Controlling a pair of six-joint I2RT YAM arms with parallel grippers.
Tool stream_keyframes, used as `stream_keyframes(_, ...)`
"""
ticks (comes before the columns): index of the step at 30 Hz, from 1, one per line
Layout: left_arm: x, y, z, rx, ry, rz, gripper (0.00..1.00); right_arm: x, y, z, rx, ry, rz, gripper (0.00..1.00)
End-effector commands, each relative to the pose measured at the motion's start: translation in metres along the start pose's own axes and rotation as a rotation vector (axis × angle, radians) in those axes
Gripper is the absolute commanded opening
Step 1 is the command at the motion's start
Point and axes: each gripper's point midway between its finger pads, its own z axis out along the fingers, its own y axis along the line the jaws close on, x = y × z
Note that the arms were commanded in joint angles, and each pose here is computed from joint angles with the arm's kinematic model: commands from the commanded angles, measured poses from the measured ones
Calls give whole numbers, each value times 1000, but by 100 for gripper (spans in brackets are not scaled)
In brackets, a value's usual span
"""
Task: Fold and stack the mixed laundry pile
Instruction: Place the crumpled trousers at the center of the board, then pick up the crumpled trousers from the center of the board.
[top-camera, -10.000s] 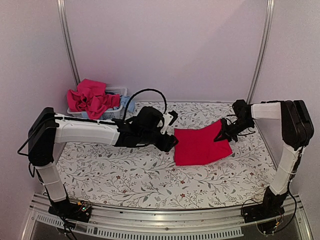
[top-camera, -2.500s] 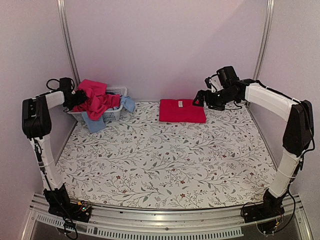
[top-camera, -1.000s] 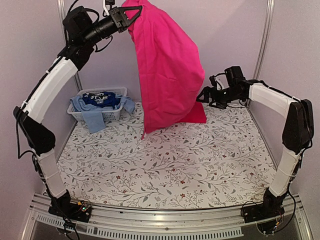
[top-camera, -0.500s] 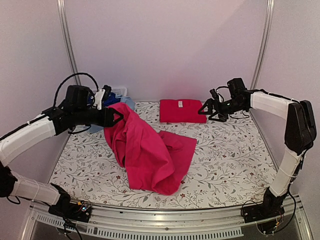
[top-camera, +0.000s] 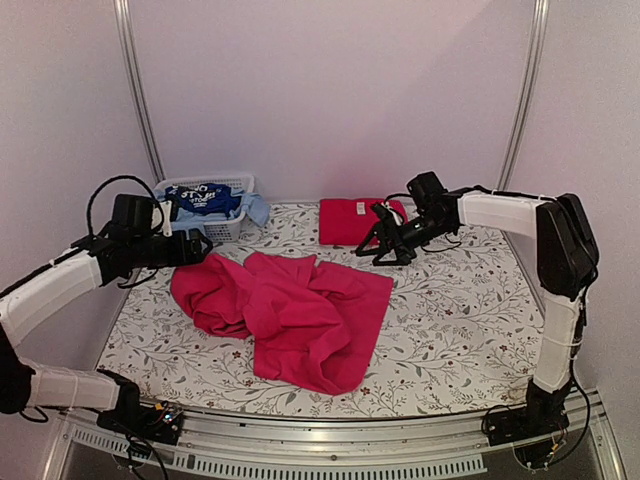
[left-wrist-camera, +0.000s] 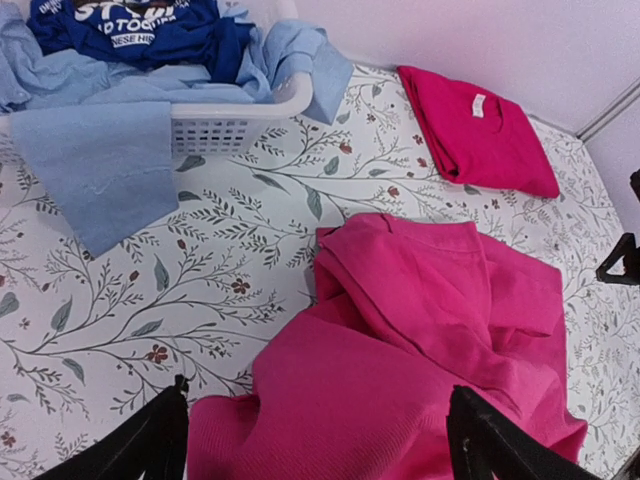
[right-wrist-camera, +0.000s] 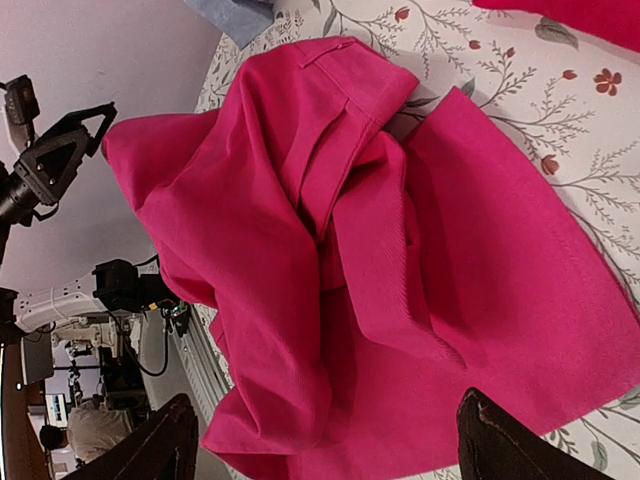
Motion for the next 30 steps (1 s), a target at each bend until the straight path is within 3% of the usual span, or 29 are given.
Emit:
stream_keyframes(1,-9,-22,31,66,86,62,90,5,9,32,-41,83,-3,87)
stream_keyframes(4,10,-34,66,88,251,116,86,10,10,45,-65,120,11,87)
stream_keyframes(7,69,-67,84,214,452,255,71,20,6,50,-52,159,18,87)
stream_keyframes(10,143,-97,70,304,623,438,57,30,-4,48,-5,167,7,87)
stream_keyframes(12,178,-100,52,334,708,464,47,39,-10,43,10,173,21,87)
stream_keyframes(15,180,-116,28,411,694,468,40,47,-23,34,45,165,44,88)
stream_keyframes(19,142,-119,21,342,613,517,46,42,-41,18,97,124,64,88)
stream_keyframes(25,24,-108,35,203,259,388,85,17,-77,5,260,73,81,89)
stream_keyframes(30,4,-105,84,98,302,343,90,0,-89,12,303,54,72,91)
